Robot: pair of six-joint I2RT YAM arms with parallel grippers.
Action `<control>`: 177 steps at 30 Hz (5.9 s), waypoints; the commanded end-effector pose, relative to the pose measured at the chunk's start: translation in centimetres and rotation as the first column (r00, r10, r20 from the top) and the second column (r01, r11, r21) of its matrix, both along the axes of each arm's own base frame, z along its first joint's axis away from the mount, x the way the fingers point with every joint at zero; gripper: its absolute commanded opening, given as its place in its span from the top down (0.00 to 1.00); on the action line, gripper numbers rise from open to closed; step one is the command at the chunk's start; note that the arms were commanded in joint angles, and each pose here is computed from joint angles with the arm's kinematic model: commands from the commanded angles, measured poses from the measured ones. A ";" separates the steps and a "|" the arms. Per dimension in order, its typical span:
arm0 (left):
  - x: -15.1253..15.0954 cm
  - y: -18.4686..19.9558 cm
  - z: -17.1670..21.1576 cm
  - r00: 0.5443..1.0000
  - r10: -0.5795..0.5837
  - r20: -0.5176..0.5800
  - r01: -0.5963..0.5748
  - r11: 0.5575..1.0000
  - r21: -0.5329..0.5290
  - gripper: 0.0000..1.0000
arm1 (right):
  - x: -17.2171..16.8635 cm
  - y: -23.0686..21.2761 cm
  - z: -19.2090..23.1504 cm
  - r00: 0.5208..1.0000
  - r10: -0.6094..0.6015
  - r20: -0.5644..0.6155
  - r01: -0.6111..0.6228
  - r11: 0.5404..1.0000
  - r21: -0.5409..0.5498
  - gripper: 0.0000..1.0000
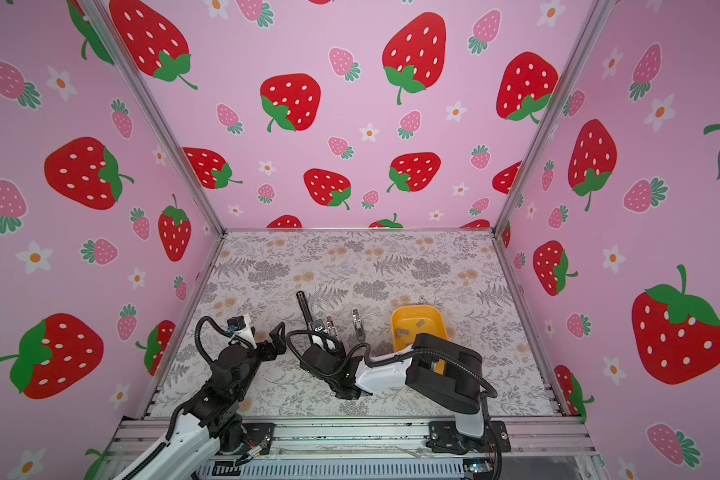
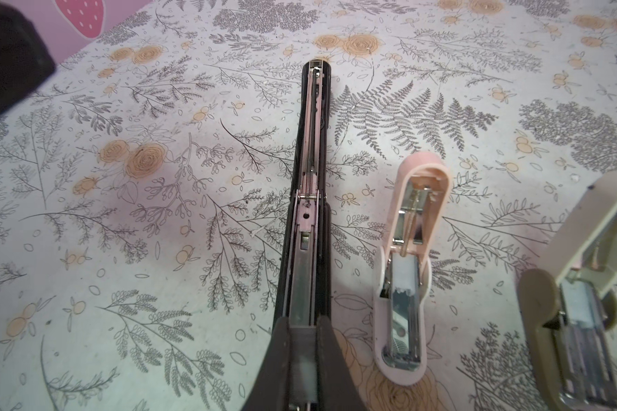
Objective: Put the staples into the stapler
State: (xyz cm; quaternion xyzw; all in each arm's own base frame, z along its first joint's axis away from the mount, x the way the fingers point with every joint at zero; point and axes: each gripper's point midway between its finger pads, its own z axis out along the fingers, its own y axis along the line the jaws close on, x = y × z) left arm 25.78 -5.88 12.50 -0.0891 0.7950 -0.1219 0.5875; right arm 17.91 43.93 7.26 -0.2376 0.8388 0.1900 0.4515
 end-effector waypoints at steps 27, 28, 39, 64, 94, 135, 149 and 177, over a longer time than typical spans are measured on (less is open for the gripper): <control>-0.1 0.1 0.0 1.000 0.002 0.004 -0.002 1.000 -0.003 0.01 | -0.2 1.1 -0.9 1.000 0.000 -0.012 0.000 1.000 0.017 0.96; -0.1 0.1 0.0 1.000 0.002 0.005 -0.002 1.000 -0.004 0.01 | -0.2 1.0 -1.0 1.000 0.001 -0.012 -0.001 1.000 0.014 0.96; -0.1 0.1 0.0 1.000 0.001 0.004 -0.001 1.000 -0.005 0.01 | 0.0 0.5 -1.3 1.000 -0.011 -0.010 0.011 1.000 0.002 0.97; -0.1 0.1 0.0 1.000 0.001 0.005 -0.001 1.000 -0.005 0.01 | 0.2 0.0 -0.4 1.000 -0.014 0.017 0.014 1.000 -0.003 0.96; -0.1 0.1 0.0 1.000 -0.001 0.006 0.001 1.000 -0.004 0.01 | -1.0 -1.2 -1.9 0.999 0.005 -0.046 -0.006 1.000 -0.021 0.95; 0.0 0.0 0.0 1.000 -0.004 0.005 0.004 1.000 -0.005 0.01 | 4.6 -22.9 7.4 0.875 -0.480 0.059 0.482 0.875 -0.037 0.22; 0.1 -0.1 -0.3 1.000 -0.005 -0.014 0.005 1.000 0.000 0.01 | 6.5 -28.4 3.3 0.854 -0.513 -0.087 0.514 0.858 -0.021 0.40; 0.1 -0.2 -0.3 1.000 -0.011 -0.013 0.011 1.000 -0.001 0.01 | 11.6 -31.1 -3.3 0.711 -0.684 -0.164 0.671 0.730 -0.133 0.42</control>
